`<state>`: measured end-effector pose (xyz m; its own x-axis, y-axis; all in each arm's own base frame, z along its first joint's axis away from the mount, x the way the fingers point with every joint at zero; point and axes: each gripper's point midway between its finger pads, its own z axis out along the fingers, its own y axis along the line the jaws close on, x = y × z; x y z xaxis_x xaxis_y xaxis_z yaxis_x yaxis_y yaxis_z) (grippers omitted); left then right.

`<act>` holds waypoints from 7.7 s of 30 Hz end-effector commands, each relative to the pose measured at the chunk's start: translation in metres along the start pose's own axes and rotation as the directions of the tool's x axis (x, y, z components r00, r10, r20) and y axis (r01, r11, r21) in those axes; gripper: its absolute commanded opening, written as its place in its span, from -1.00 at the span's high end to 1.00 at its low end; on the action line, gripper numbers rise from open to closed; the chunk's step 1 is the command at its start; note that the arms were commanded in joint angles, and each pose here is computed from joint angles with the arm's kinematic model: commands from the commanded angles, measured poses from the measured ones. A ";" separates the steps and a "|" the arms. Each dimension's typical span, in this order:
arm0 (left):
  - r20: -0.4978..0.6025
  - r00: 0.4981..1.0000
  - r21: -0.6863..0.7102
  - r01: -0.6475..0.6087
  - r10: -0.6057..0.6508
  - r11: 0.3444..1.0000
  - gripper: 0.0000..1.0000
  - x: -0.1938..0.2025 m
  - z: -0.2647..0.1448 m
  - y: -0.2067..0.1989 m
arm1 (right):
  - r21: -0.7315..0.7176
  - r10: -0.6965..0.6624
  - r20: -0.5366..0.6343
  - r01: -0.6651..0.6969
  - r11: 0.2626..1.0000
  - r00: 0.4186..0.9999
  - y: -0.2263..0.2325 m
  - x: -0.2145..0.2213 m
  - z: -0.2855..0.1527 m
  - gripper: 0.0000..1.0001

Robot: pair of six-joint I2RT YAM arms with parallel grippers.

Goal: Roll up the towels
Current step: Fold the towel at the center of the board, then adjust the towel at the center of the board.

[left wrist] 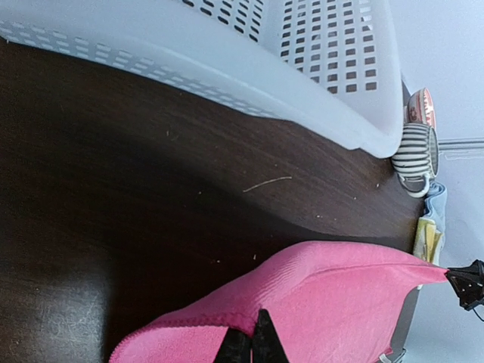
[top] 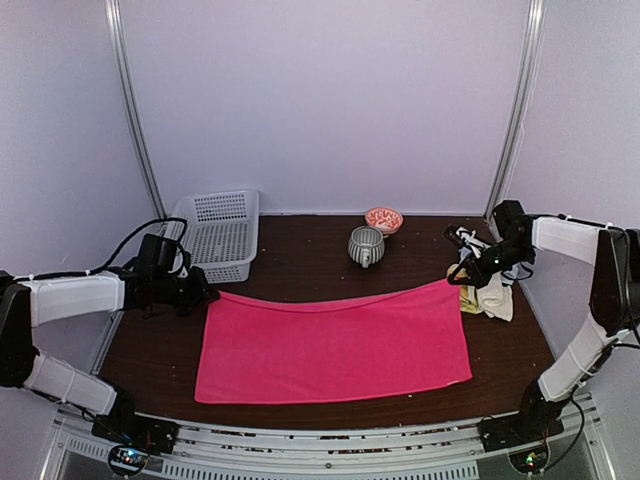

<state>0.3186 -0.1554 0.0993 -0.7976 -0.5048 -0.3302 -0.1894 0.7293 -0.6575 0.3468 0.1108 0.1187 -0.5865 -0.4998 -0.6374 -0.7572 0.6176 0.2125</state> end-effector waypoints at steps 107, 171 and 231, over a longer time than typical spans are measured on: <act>-0.647 0.761 -0.192 -0.092 -0.055 0.977 1.00 0.163 -0.085 0.090 | -0.369 -0.661 -0.333 0.552 0.748 0.673 0.132 0.174 0.002 0.93; -0.397 0.888 -0.236 -0.345 0.234 0.908 1.00 0.090 -0.013 0.081 | 0.070 -0.170 -0.392 0.213 0.974 0.904 0.062 0.121 0.038 0.47; -0.459 0.866 -0.274 -0.350 0.198 0.896 1.00 0.191 -0.029 0.120 | 0.166 -0.035 -0.463 0.125 0.978 0.886 0.037 0.088 0.088 0.29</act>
<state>0.1582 -0.1894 0.0129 -0.9704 -0.0243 -0.2402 0.0827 0.9013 -0.4253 0.2722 0.1521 0.0209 -0.6365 -0.7167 -0.2848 -0.7636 0.6375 0.1025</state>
